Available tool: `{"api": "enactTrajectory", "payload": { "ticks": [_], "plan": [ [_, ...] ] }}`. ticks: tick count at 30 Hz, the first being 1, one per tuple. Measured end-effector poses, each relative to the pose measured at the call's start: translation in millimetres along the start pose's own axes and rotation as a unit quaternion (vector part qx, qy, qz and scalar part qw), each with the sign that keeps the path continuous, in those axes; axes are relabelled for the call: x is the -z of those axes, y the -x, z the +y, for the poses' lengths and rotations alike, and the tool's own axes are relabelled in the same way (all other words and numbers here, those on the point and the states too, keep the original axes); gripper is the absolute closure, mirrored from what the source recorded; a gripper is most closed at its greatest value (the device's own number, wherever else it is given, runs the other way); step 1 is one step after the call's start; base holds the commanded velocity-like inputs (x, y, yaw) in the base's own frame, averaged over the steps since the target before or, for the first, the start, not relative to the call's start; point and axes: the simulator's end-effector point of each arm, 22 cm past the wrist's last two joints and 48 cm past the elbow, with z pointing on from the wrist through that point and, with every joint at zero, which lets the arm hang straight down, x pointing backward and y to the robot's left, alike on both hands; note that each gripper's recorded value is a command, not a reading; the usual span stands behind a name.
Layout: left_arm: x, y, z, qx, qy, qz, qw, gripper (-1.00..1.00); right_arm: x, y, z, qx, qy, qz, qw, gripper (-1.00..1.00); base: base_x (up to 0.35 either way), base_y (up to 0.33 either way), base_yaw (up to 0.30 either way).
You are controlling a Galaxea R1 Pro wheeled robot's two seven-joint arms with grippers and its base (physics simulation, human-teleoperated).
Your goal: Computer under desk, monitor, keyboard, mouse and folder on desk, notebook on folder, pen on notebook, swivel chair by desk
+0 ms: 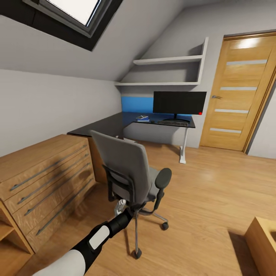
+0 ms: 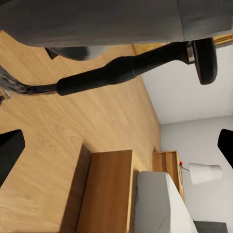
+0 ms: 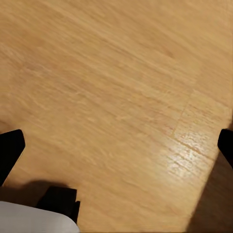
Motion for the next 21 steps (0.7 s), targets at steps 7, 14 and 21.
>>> {"api": "enactTrajectory", "payload": {
  "ticks": [7, 14, 21],
  "plan": [
    [3.7, -1.9, 7.1, 0.002, 0.006, 0.001, 1.0000, -1.00, 0.1, -0.2, 0.0, 0.000, 0.000, 0.000, 1.0000, -1.00, 0.195, 0.229, 0.000],
    [4.4, -3.5, 9.6, 0.004, 0.009, 0.003, 1.0000, -1.00, 0.1, 0.4, 0.4, 0.000, 0.000, -0.002, 1.0000, -1.00, 0.247, 0.240, 0.000],
    [4.2, -3.1, 11.7, 0.003, 0.013, 0.001, 0.9999, -1.00, 0.1, 0.1, 0.9, 0.000, 0.001, -0.001, 1.0000, -1.00, 0.149, 0.153, 0.000]
  ]
}}
